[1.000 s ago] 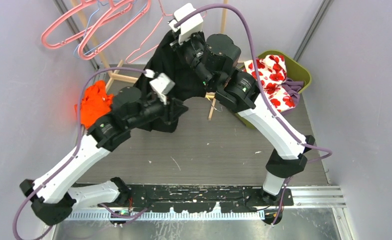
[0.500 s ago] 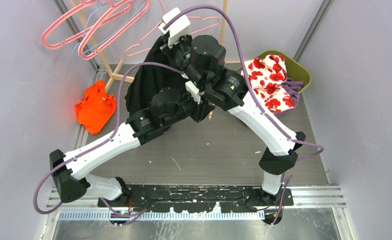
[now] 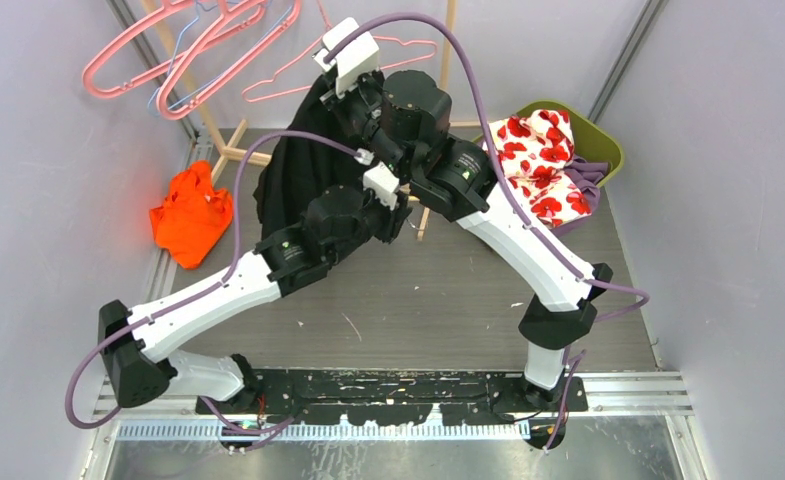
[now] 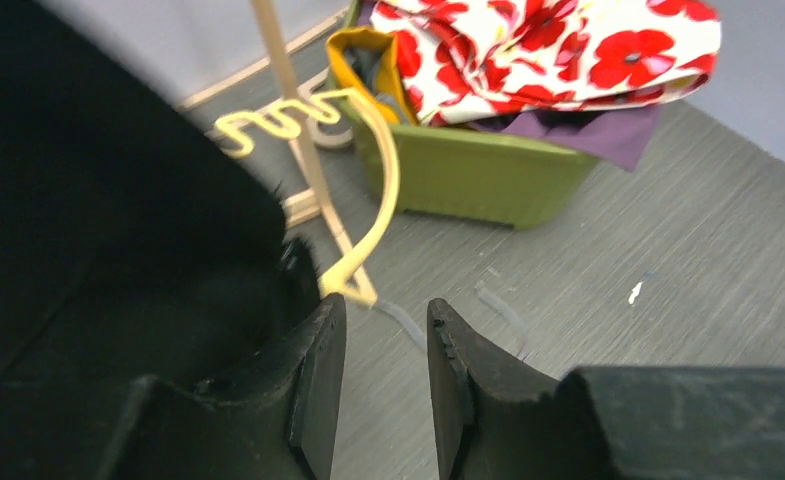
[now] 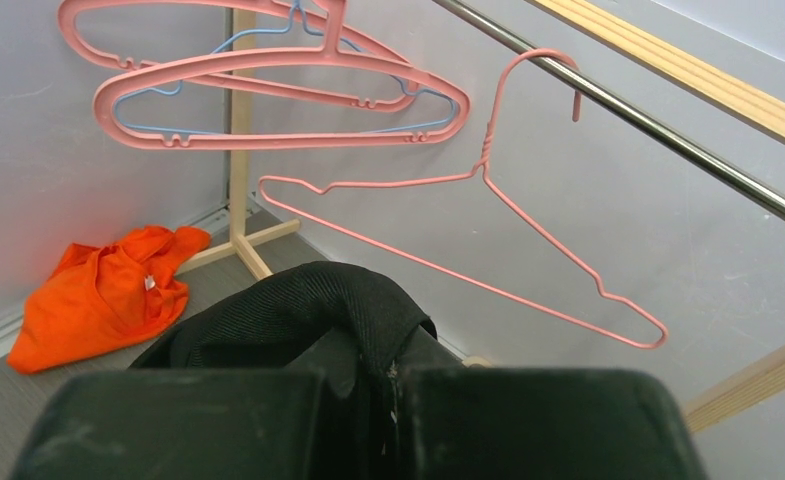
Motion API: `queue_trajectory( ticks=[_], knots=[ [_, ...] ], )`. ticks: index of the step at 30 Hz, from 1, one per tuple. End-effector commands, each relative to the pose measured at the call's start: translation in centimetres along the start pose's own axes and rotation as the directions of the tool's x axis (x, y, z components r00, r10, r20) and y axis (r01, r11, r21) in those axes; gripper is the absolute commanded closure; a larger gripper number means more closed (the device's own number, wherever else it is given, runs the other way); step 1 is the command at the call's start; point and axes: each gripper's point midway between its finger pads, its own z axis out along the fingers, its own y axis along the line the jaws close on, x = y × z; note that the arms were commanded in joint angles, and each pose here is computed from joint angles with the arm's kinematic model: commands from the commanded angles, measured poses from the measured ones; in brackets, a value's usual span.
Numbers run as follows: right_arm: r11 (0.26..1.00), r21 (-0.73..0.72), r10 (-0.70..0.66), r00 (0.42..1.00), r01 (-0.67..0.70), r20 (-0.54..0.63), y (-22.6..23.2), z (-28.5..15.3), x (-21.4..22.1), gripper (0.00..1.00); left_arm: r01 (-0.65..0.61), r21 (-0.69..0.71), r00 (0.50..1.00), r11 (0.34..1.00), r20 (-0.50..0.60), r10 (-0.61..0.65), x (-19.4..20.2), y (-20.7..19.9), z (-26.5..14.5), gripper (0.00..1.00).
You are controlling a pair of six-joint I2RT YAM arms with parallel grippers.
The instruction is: Remove the skirt from the hanger
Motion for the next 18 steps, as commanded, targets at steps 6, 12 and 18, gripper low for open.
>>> queue_trajectory(
  ticks=[6,12,18],
  knots=[
    [0.995,0.079,0.047,0.982,-0.063,0.185,-4.6,-3.6,-6.8,0.99,0.084,-0.131,0.996,0.988,0.027,-0.081,1.0,2.4,-4.0,0.64],
    [0.995,0.071,0.050,0.982,-0.064,0.180,-4.4,-3.5,-6.6,0.99,0.122,-0.053,0.992,0.991,0.034,-0.120,0.6,0.2,-2.1,0.64],
    [0.996,0.069,0.046,0.984,-0.058,0.172,-4.4,-3.6,-6.4,0.99,0.153,0.021,0.985,0.988,0.072,-0.154,-1.0,-1.9,-1.4,0.64]
  ],
)
